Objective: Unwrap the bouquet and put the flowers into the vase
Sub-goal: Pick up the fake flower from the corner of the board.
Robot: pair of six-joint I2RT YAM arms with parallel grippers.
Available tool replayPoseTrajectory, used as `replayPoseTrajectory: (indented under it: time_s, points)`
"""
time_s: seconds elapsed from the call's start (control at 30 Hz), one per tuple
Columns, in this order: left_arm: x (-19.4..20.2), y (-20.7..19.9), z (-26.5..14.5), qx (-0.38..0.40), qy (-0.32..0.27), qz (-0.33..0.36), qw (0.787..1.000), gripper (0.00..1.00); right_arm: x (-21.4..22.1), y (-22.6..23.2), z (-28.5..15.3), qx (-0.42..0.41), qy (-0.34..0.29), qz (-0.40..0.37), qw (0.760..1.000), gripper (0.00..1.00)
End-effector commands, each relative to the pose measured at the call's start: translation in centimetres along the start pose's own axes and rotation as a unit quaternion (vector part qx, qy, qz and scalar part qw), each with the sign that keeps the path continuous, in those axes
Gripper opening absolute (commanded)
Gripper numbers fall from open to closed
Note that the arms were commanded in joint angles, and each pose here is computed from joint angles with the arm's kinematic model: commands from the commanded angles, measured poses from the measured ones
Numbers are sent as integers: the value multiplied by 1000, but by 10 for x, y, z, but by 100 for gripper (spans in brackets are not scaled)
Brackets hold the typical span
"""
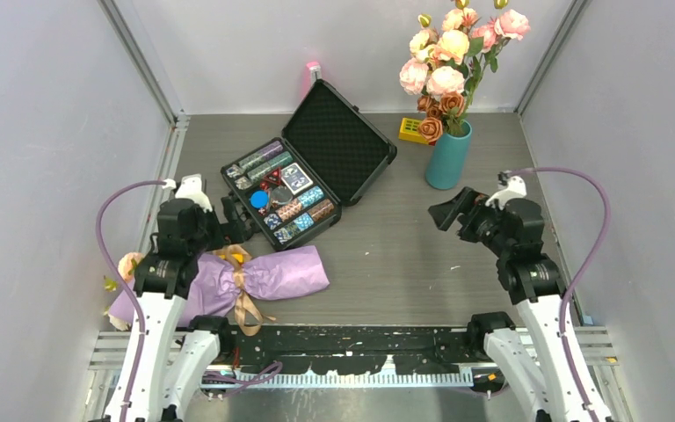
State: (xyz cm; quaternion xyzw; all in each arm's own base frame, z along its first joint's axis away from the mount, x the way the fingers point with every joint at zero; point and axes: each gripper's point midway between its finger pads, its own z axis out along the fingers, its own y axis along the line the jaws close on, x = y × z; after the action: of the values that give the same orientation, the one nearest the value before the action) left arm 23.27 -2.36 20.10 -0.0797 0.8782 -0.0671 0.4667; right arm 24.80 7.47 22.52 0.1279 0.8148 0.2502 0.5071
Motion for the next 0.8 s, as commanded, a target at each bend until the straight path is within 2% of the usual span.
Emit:
replayPoseTrajectory:
  time_s: [0.0, 0.17, 0.33, 0.47, 0.6, 0.77]
  points:
    - [-22, -7, -12, 18, -46, -22, 999, 100, 13, 44, 4, -93, 23, -49, 994, 96]
    - [-17, 13, -17, -37, -48, -30, 998, 100, 46, 71, 16, -113, 60, -116, 985, 96]
    - [-18, 23, -26, -61, -73, -48, 994, 100, 97, 118, 34, -152, 109, -206, 961, 95]
    - [-19, 23, -30, -60, -86, -59, 993, 100, 142, 179, 37, -214, 128, -286, 925, 92]
    - [-19, 22, -30, -58, -87, -58, 993, 100, 181, 230, 45, -277, 146, -317, 895, 87]
    - [-5, 36, -36, -91, -61, -30, 994, 100, 228, 274, 50, -324, 168, -380, 850, 76]
